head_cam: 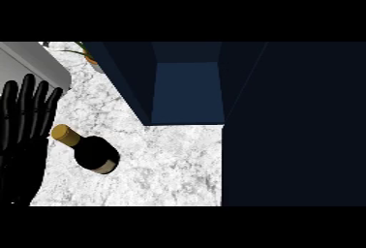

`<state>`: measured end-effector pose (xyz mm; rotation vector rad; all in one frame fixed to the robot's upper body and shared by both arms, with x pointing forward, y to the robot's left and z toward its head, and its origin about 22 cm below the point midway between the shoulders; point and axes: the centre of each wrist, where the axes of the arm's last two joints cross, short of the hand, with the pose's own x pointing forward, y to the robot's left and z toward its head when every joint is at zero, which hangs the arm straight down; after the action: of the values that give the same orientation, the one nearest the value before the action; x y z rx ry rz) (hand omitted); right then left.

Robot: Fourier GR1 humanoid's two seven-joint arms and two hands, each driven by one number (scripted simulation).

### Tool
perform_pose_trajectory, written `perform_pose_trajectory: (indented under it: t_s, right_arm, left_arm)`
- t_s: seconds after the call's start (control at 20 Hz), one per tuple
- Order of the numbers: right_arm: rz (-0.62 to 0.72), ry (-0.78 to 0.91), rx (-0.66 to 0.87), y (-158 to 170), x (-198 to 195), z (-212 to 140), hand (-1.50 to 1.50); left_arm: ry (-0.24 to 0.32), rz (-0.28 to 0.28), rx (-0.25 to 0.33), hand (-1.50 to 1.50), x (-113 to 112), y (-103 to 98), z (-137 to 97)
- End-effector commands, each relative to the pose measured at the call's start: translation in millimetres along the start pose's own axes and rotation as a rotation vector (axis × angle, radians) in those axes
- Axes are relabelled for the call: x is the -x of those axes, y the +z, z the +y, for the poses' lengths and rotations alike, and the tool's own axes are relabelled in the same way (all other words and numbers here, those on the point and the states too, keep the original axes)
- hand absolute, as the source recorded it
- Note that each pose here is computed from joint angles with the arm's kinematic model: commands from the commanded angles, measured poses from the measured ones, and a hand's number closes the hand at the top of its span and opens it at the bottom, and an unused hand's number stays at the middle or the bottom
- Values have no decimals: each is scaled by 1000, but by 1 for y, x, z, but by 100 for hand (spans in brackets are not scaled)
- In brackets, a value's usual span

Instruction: Pick up the wine, place it into the cabinet and close the cabinet

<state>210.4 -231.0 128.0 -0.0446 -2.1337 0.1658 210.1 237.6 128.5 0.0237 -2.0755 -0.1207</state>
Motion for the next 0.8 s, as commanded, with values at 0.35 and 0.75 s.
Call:
perform_pose_trajectory:
  t_s: [0.35,0.75]
  right_arm:
    - [114,-209,-117,20,-3,23,-150]
    - [176,-236,-120,45,-61,17,-150]
  left_arm:
    - [412,123,748,-150,22,-8,-12]
    - [520,152,855,-150,-18,-46,74]
